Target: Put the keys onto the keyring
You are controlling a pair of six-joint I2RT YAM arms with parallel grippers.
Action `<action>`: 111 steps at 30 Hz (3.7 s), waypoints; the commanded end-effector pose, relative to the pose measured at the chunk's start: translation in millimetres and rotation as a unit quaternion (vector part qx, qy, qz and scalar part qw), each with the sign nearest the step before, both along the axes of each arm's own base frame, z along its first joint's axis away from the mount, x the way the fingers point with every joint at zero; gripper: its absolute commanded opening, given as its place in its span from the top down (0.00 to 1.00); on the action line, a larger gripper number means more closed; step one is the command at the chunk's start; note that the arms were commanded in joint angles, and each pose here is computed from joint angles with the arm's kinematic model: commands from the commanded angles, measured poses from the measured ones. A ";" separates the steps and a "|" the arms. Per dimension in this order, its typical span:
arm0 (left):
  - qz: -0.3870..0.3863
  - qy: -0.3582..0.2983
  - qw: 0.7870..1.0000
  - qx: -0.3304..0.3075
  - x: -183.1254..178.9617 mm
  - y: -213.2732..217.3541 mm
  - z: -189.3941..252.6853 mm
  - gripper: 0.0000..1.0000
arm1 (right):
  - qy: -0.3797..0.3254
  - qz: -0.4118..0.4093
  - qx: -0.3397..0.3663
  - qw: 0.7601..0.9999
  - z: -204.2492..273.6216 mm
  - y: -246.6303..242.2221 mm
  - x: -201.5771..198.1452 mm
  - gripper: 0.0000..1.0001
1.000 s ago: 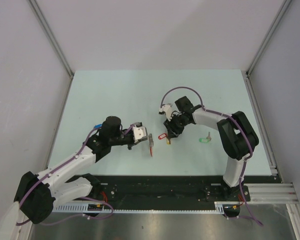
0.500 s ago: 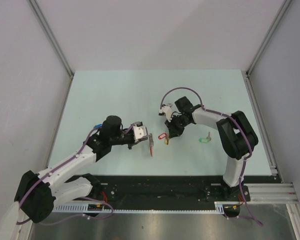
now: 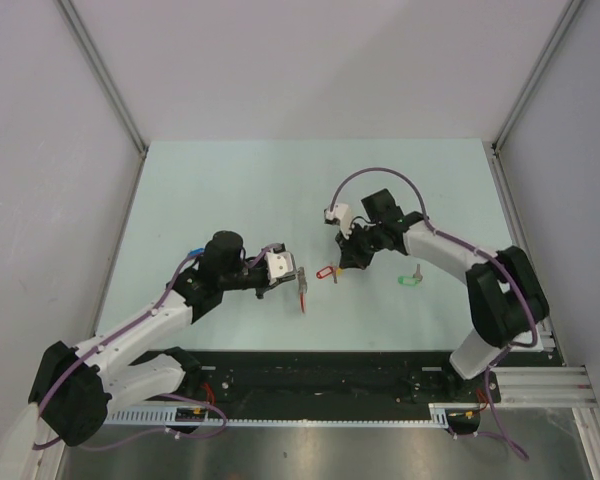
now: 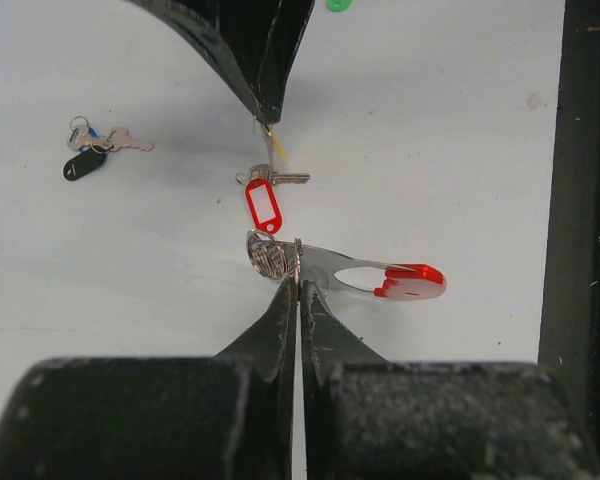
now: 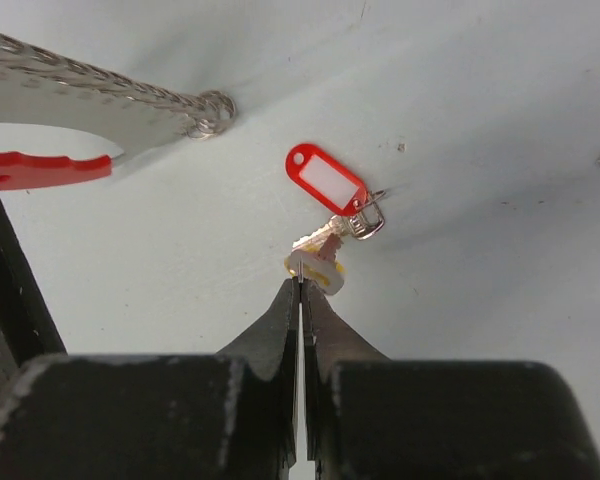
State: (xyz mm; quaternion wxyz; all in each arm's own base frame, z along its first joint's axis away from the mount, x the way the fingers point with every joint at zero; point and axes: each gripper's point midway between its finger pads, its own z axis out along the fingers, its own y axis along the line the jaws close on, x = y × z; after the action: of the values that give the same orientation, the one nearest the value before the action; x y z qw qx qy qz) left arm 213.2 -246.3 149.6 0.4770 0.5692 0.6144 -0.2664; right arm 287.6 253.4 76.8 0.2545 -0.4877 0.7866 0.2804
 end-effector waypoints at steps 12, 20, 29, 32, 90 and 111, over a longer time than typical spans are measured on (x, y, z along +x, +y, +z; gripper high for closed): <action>-0.016 0.020 1.000 -0.009 -12.0 -1.2 7.6 1.00 | -0.190 -0.001 0.237 0.953 114.0 16.9 -39.1 1.00; -0.022 0.025 0.999 -0.011 -14.3 -2.3 9.4 1.00 | -0.202 0.020 0.284 0.937 133.5 32.9 -54.6 1.00; -0.026 0.025 0.999 -0.014 -16.7 -3.0 13.1 1.00 | -0.196 0.053 0.315 0.927 143.1 41.9 -69.1 1.00; -0.027 0.026 0.999 -0.014 -16.7 -3.0 13.1 1.00 | -0.197 0.063 0.320 0.925 143.8 44.6 -72.0 1.00; -0.073 0.066 0.995 -0.027 -32.1 -12.9 11.4 1.00 | -0.286 0.133 0.211 0.925 111.2 80.8 -103.5 1.00; -0.077 0.074 0.994 -0.022 -33.5 -13.2 9.0 1.00 | -0.311 0.120 0.201 0.921 122.9 80.0 -100.4 1.00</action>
State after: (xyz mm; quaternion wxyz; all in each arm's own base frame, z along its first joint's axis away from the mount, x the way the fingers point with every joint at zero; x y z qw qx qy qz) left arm 180.2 -253.8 144.1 0.4152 0.5779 0.6120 -0.3451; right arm 178.9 327.7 165.3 0.5042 -0.5887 0.5525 0.3064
